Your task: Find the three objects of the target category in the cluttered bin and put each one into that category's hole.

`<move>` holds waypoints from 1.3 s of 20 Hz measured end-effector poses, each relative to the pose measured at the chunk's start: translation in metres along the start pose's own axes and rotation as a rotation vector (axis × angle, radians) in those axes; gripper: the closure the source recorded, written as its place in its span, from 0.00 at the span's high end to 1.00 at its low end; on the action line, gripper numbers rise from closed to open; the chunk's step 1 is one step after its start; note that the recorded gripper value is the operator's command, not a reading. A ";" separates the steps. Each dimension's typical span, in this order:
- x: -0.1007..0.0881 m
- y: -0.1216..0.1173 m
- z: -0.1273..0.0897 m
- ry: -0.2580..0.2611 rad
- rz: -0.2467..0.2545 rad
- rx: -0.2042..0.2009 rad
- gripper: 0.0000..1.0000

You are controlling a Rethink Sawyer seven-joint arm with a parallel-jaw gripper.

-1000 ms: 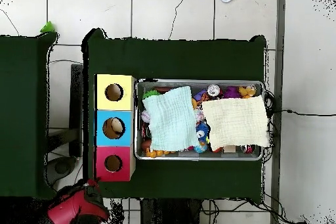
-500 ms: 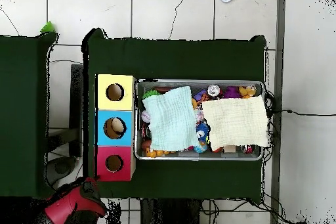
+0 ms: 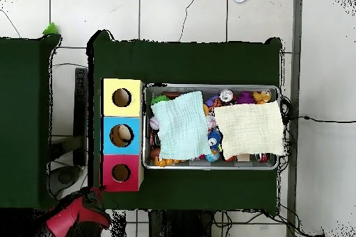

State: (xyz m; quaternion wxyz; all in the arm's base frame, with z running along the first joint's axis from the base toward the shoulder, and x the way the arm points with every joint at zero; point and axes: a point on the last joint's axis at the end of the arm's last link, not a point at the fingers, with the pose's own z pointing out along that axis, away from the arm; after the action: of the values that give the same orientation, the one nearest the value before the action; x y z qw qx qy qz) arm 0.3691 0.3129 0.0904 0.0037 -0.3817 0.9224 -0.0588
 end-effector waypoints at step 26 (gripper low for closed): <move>-0.061 0.174 0.028 -0.068 -0.346 0.026 1.00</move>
State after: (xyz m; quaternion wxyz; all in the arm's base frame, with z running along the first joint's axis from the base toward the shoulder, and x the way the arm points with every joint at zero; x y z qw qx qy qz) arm 0.2912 0.4748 0.0407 0.0296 -0.5364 0.8415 -0.0576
